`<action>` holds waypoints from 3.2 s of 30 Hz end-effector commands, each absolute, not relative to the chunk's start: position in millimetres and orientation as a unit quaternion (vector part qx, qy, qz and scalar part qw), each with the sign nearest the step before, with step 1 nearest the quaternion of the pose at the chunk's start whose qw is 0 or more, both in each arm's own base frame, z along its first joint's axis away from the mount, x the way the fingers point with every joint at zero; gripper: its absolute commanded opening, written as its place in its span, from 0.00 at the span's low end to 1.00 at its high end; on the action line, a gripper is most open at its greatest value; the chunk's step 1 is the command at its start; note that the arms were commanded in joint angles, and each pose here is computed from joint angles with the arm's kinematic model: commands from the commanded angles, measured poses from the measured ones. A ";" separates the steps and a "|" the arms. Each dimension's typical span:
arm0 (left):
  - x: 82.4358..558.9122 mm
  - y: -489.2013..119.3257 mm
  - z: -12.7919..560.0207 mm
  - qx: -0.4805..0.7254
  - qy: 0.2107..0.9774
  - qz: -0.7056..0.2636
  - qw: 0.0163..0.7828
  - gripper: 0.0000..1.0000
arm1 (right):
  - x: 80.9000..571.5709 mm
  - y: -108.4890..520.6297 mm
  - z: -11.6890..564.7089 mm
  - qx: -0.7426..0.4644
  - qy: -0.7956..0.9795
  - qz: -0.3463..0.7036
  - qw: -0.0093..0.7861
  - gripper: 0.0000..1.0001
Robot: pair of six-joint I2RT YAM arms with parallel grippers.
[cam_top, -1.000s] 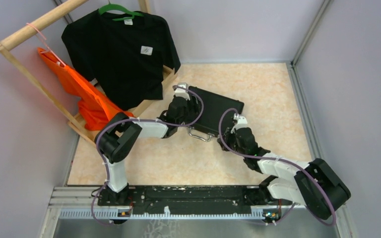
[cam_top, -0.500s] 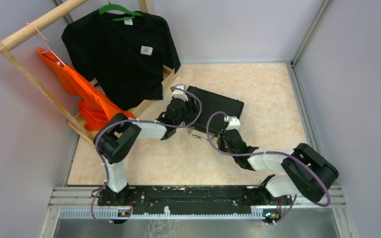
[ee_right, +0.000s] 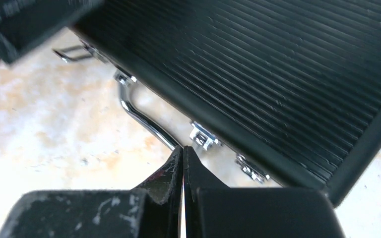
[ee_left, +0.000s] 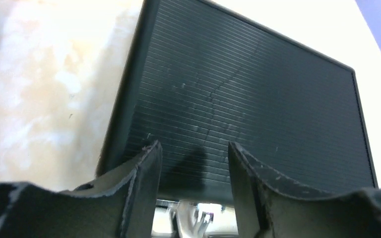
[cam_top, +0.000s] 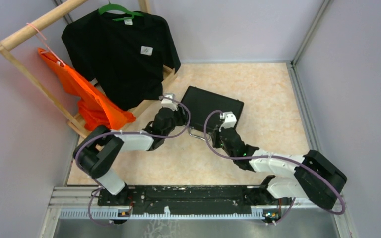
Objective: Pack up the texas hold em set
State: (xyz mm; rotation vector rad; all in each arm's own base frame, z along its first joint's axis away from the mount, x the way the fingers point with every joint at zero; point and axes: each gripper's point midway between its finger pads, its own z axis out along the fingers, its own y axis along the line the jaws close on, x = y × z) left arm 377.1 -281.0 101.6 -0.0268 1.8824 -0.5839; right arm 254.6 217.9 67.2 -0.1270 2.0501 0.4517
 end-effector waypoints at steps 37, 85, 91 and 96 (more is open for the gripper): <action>268.4 -228.7 98.5 -0.040 0.811 -0.290 0.506 0.38 | 272.2 286.7 113.4 -0.077 0.803 0.333 0.489 0.00; 256.7 -108.0 162.1 -0.168 0.768 -0.126 0.605 0.87 | 323.3 384.0 64.5 -0.133 0.817 0.305 0.471 0.00; 264.0 -127.1 150.8 -0.126 0.801 -0.112 0.575 0.98 | 289.4 357.3 167.3 -0.130 0.752 0.374 0.527 0.03; 267.6 -155.8 155.5 -0.114 0.823 -0.148 0.536 0.99 | 301.1 290.1 189.3 -0.092 0.774 0.286 0.558 0.50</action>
